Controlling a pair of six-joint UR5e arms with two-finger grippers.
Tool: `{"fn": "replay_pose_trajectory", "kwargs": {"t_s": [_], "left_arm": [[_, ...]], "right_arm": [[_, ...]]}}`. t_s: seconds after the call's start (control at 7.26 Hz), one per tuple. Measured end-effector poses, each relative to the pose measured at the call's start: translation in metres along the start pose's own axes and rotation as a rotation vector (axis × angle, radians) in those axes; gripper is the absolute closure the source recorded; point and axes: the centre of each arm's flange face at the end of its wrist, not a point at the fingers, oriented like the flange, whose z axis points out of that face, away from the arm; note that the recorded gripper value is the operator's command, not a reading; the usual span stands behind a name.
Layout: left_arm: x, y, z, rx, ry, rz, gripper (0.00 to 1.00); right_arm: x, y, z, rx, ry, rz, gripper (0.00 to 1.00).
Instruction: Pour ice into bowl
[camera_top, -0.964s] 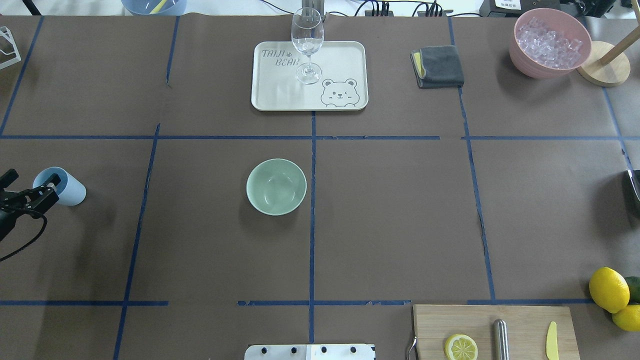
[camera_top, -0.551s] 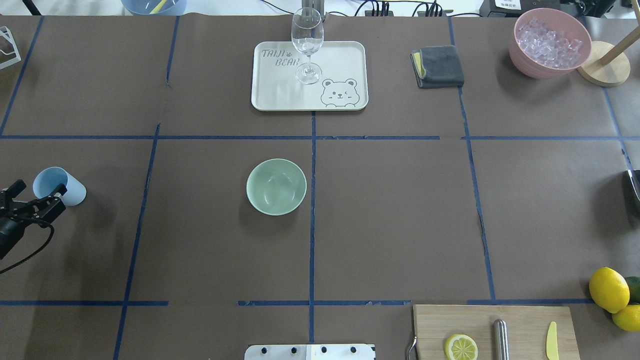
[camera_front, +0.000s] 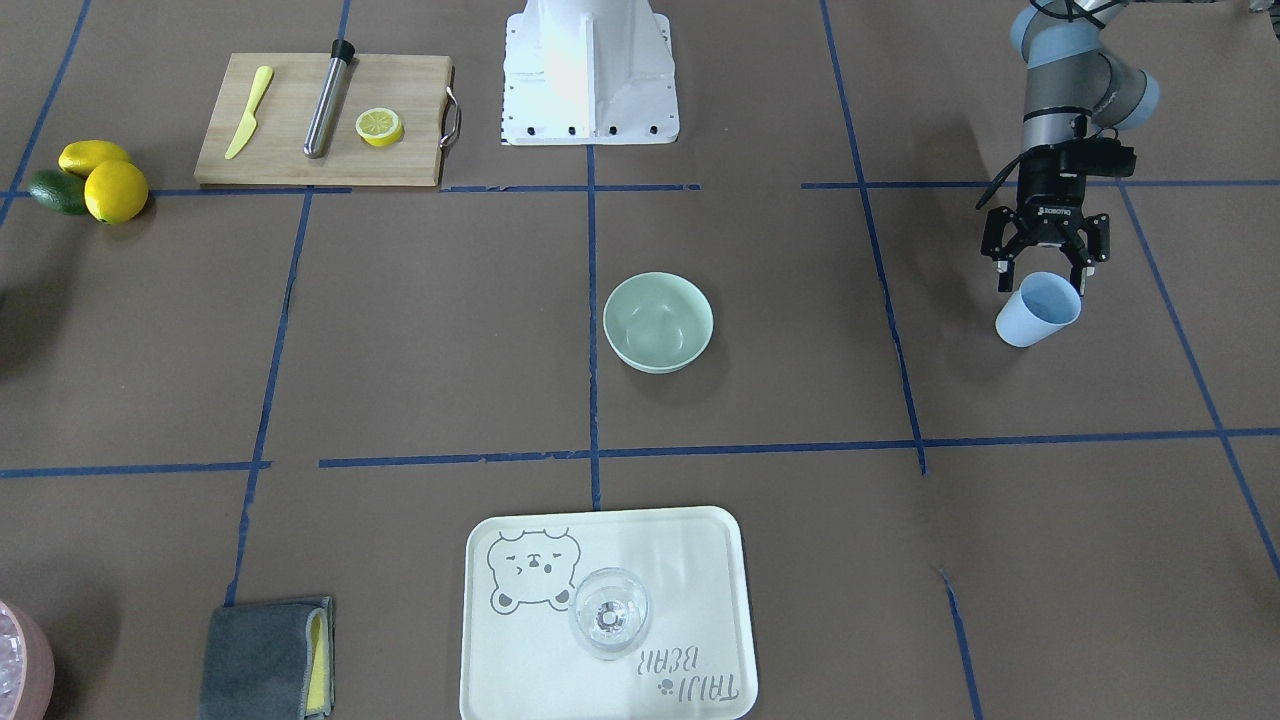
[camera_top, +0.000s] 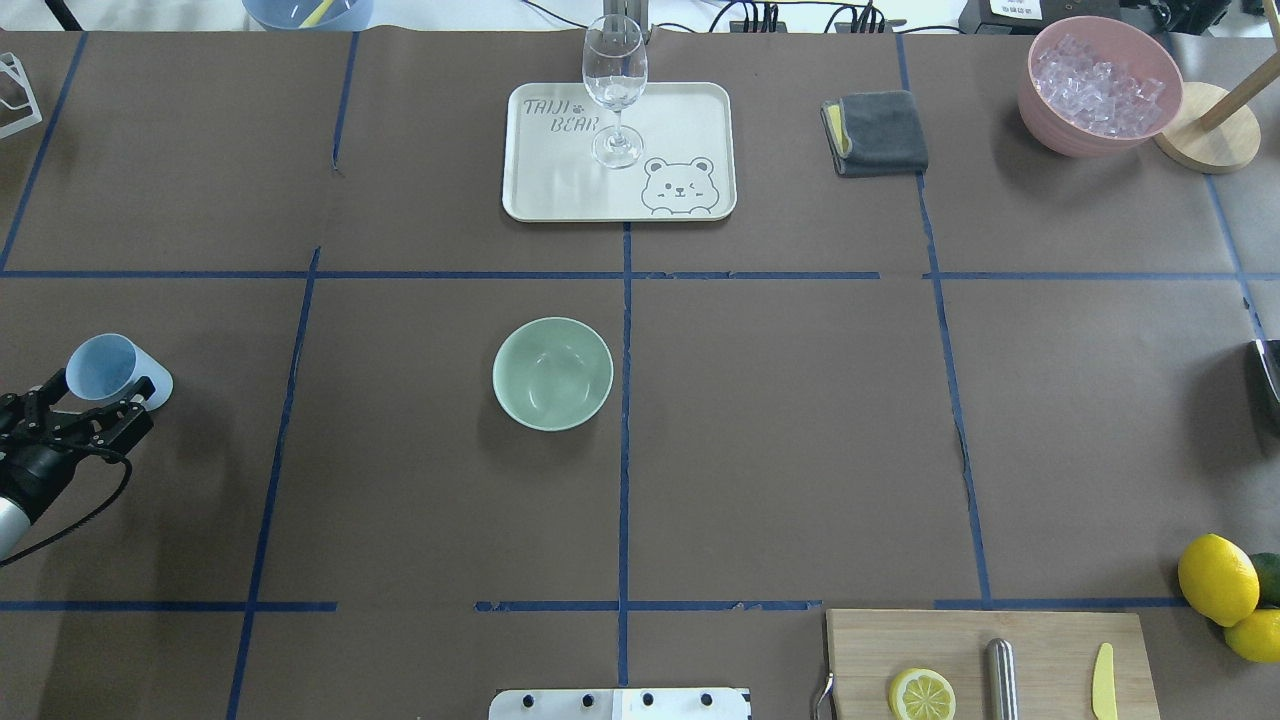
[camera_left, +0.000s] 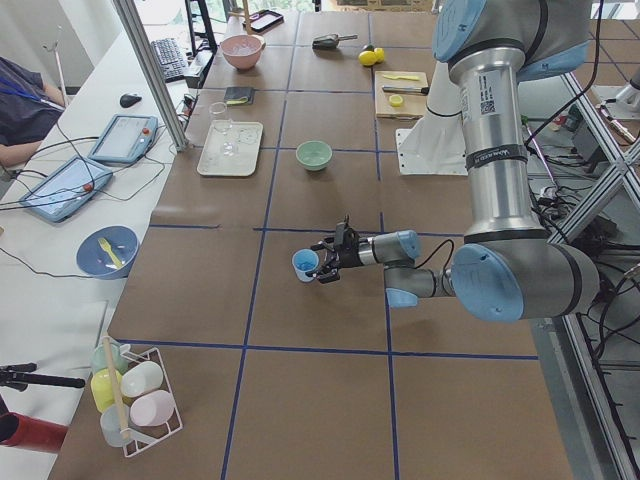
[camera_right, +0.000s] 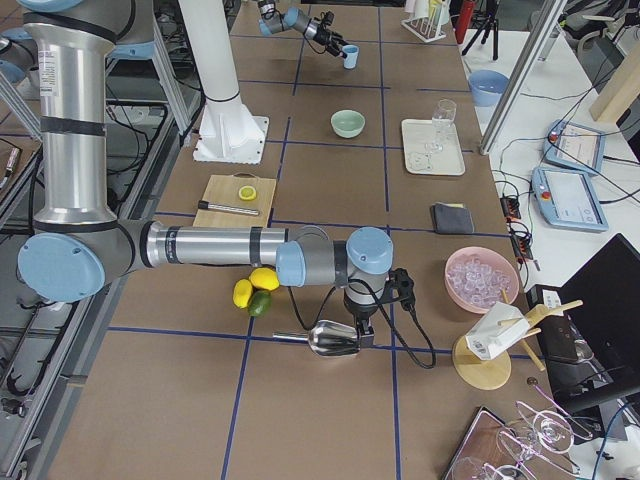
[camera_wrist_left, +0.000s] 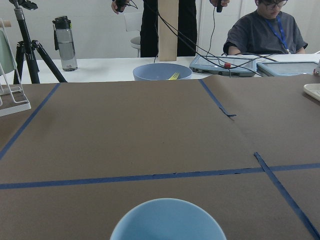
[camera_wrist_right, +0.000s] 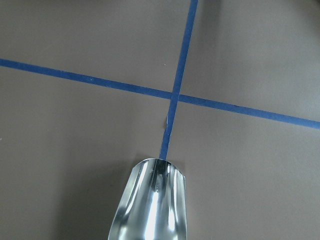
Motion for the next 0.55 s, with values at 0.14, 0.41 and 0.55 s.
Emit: {"fn": "replay_pose_trajectory", "kwargs": {"t_s": [0.14,0.41,0.55], "left_arm": [[0.001,0.006,0.006,0.008,-0.008,0.005,0.01],[-0.001,0.015,0.012,0.009,-0.019,0.021,0.01],[0.002,0.019,0.016,0.008,-0.02,0.026,0.01]], "right_arm": [[0.0,0.0,0.0,0.0,0.0,0.001,0.0],[0.001,0.0,-0.001,0.001,0.0,0.002,0.0],[0.001,0.0,-0.001,0.003,0.001,0.002,0.0]]}}
